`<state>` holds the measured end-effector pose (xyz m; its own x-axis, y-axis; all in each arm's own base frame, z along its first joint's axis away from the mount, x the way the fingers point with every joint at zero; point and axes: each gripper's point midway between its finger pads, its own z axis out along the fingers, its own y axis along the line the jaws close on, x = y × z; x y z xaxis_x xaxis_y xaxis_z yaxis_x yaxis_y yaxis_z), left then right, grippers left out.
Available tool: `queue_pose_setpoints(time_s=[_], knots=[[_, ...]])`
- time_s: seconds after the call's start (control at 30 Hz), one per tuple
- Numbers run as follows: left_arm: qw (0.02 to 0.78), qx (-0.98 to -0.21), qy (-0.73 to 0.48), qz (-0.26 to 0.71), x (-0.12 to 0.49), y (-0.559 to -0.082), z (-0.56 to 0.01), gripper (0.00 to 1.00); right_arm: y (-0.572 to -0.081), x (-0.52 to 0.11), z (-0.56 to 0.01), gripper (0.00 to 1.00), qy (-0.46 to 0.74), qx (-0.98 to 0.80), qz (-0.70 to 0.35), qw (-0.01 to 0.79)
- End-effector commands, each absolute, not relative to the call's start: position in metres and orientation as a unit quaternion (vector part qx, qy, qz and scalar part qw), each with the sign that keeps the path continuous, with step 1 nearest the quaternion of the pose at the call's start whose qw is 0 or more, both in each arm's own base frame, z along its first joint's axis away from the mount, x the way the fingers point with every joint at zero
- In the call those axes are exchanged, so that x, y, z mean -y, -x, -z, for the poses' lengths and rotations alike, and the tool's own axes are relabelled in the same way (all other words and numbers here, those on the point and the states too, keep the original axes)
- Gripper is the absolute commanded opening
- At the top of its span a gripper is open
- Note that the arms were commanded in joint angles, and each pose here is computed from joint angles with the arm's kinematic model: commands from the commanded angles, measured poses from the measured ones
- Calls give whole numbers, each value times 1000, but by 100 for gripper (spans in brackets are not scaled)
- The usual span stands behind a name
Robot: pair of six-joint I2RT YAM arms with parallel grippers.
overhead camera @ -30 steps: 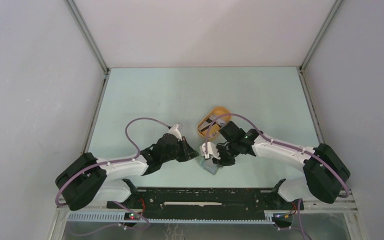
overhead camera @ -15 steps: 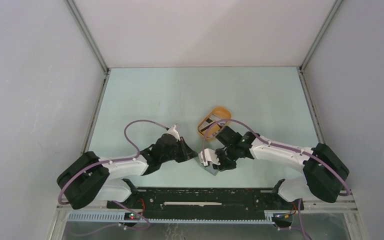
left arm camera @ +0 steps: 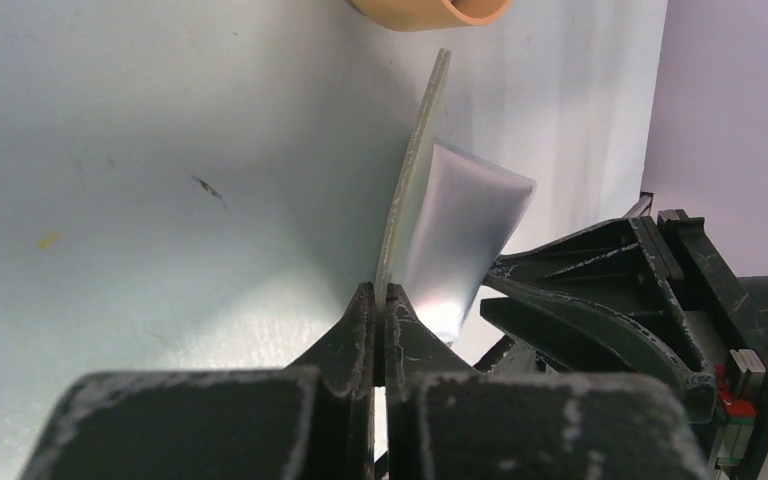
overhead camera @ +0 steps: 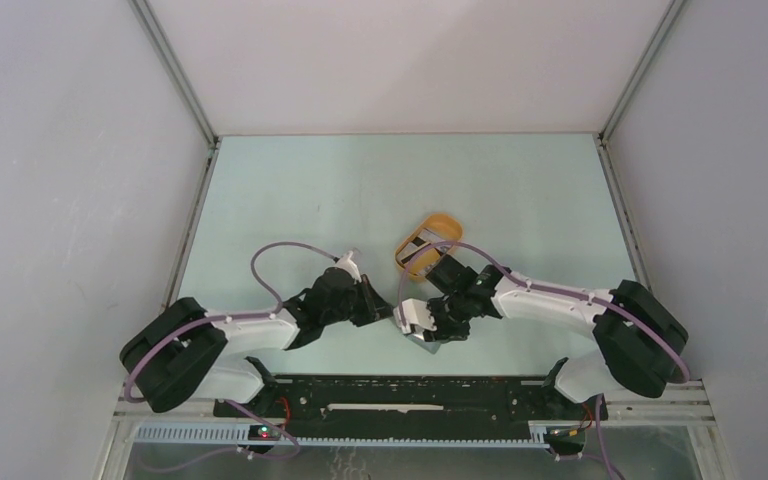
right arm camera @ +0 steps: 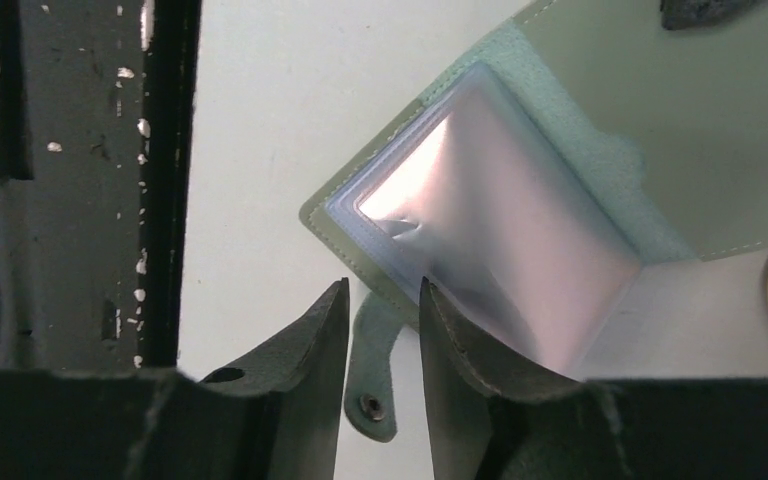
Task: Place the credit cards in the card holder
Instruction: Open the card holder at the center of the board.
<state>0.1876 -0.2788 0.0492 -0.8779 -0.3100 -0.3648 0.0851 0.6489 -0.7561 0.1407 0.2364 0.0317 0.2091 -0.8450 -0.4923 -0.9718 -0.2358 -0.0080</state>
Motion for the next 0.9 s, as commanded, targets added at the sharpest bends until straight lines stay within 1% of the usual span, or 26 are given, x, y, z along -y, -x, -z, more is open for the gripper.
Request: queue_pose_setpoints(time_s=[0.0,0.17,0.4,0.6,0.63,0.7,0.87], knots=[[222,-878,66,420,277,-180,-41,0,-158,-252,-39,42,755,-600,-175,198],[215,-879,69,421,276,-179,-38,0,-167,-263,-54,45,737,-609,-177,232],[204,-879,67,426,279,-178,-36,0,-187,-276,-61,46,707,-637,-167,257],[194,-878,69,432,280,-176,-34,1,-198,-285,-61,45,683,-665,-173,249],[194,-877,71,433,280,-176,-34,2,-199,-286,-59,45,681,-669,-173,244],[192,-875,74,437,280,-175,-35,9,-203,-288,-57,42,674,-680,-169,235],[199,-857,88,468,277,-175,-45,35,-212,-291,-51,37,655,-706,-163,216]])
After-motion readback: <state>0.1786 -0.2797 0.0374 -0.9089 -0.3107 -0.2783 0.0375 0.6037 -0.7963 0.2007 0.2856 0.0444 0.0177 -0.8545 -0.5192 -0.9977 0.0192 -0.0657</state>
